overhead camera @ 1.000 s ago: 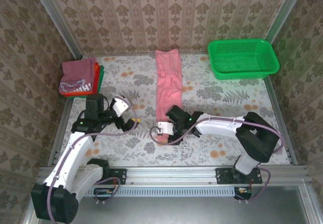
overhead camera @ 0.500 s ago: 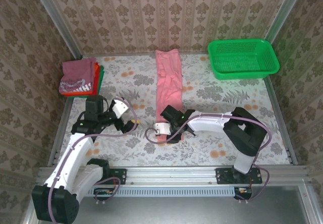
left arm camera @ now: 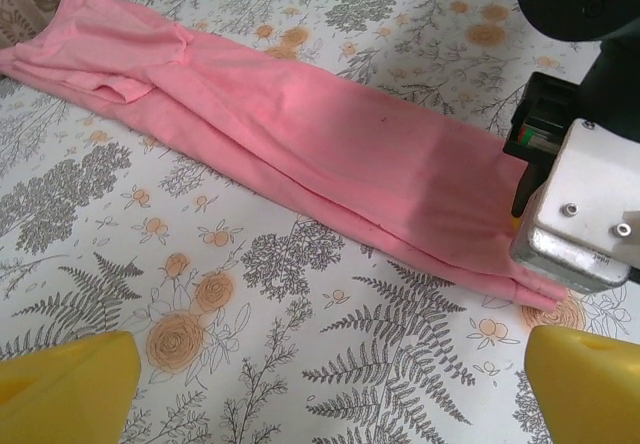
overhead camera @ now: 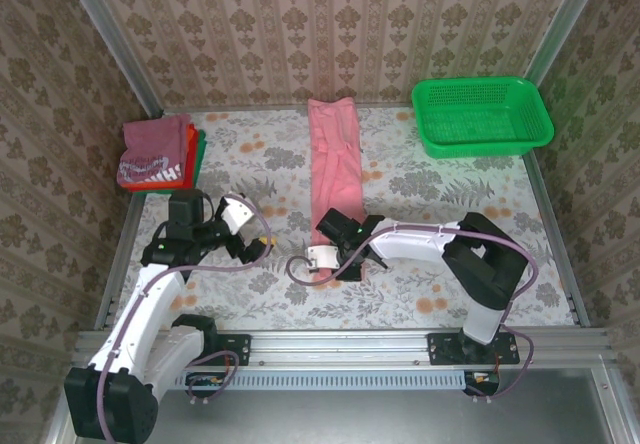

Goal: Fold and stack the t-shirts

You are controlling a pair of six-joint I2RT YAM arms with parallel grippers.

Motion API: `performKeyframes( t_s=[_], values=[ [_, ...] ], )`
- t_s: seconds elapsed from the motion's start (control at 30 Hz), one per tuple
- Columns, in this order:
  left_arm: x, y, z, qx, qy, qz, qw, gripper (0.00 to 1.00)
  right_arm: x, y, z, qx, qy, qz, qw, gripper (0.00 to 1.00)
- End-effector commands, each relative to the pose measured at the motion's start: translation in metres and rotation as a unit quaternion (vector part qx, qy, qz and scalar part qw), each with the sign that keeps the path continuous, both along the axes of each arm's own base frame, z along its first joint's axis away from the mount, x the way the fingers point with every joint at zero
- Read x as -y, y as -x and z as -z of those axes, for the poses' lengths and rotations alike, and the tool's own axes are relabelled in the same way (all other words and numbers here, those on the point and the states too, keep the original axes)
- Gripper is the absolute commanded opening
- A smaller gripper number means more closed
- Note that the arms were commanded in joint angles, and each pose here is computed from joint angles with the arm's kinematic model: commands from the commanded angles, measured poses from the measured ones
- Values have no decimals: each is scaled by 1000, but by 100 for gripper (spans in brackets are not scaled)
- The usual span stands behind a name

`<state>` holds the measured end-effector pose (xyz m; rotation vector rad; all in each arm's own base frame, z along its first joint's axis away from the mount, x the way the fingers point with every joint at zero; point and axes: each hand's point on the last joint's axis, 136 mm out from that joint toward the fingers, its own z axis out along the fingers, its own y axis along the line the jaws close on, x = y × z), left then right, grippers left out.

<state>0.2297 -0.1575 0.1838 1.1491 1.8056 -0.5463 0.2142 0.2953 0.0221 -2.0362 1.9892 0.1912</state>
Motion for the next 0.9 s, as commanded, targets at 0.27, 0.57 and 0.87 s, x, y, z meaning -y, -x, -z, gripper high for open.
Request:
performKeyframes(
  t_s=[0.27,0.57,0.87],
  values=[
    [17,11,-6,35,8,64,997,100,19,35,-78,-29,-38,-14,999,0],
    [19,13,-4,32,8,72,997,100,30,-38,-112,66,-15,-9,998,0],
    [17,14,2,30,3,68,997,100,27,-137,-116,129,-1,10,992,0]
  ],
)
